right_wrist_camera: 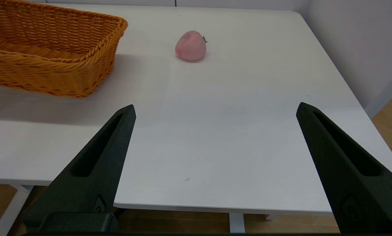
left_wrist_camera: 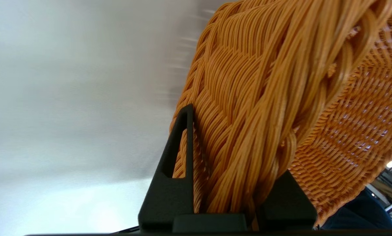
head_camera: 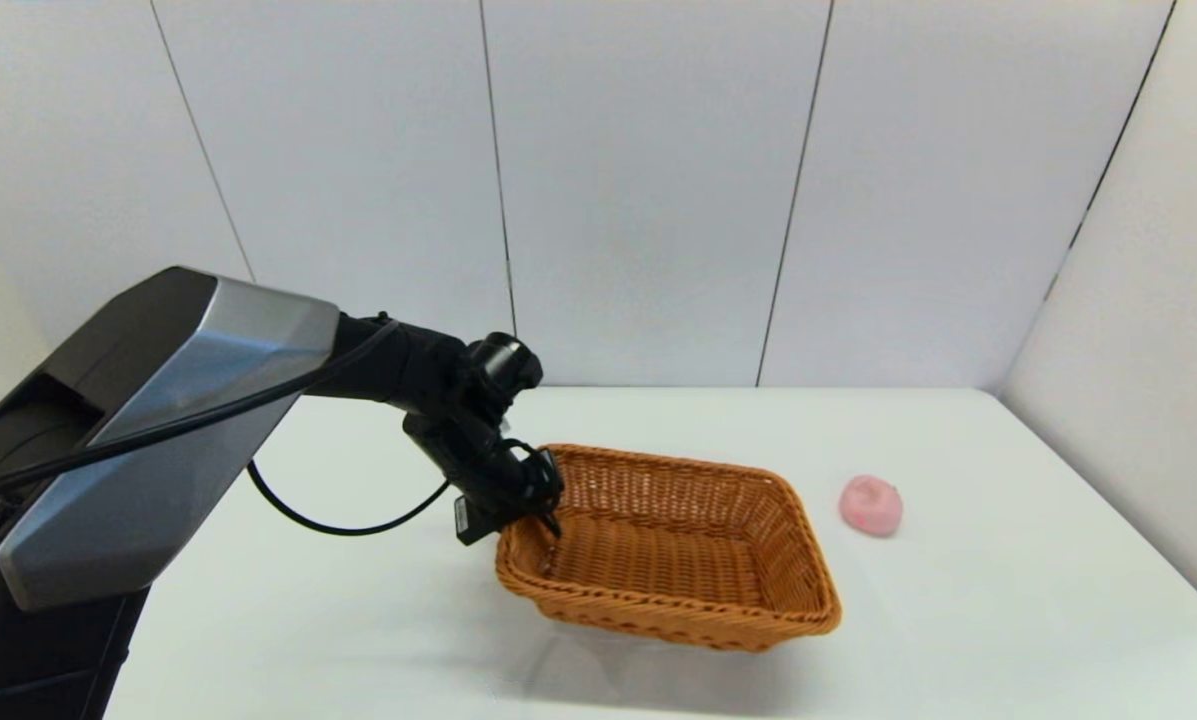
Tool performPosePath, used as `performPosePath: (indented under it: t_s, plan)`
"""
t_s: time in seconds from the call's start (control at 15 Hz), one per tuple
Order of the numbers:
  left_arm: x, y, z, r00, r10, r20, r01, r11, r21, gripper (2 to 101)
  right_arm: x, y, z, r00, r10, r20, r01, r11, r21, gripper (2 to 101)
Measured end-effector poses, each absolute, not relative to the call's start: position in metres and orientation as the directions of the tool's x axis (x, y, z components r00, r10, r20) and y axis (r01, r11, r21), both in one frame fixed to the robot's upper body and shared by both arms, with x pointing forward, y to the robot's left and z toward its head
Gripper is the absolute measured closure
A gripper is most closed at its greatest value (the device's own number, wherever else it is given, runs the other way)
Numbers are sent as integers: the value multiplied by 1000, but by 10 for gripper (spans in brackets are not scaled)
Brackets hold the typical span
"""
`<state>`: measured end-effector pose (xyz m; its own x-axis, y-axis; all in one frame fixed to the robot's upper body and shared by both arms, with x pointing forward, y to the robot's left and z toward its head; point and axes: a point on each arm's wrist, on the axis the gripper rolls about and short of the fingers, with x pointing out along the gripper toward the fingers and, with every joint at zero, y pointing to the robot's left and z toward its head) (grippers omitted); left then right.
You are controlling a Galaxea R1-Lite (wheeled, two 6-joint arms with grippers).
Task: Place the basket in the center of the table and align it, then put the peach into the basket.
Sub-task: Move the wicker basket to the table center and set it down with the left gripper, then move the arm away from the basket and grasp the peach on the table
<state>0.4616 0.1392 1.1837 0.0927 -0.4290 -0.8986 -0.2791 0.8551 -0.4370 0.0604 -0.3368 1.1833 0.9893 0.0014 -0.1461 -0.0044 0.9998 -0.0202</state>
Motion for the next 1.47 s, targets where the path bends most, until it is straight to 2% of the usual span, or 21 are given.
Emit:
performPosePath:
  t_s: [0.33,0.6,0.87,1.2,1.47]
  plan:
    - [465,144,1179,99,-408,-908,-327,848,-417,788,60,-337,1183,989,1,-146,-4,1000,-20,50]
    - [465,146,1178,107,-388,-915,-336,852,-401,515,60,-337,1183,989,1,-146,-4,1000,-21,50]
    - [466,151,1191,143,-399,-906,-330,844,-424,330,60,-337,1183,989,1,-147,-5,1000,-21,50]
    - [469,188,1254,309,-436,-845,-262,815,-516,202,60,-337,1183,989,1,-146,-4,1000,-21,50]
    - [446,250,1315,435,-392,-811,-219,827,-518,145,60,-337,1183,989,1,-147,-4,1000,-21,50]
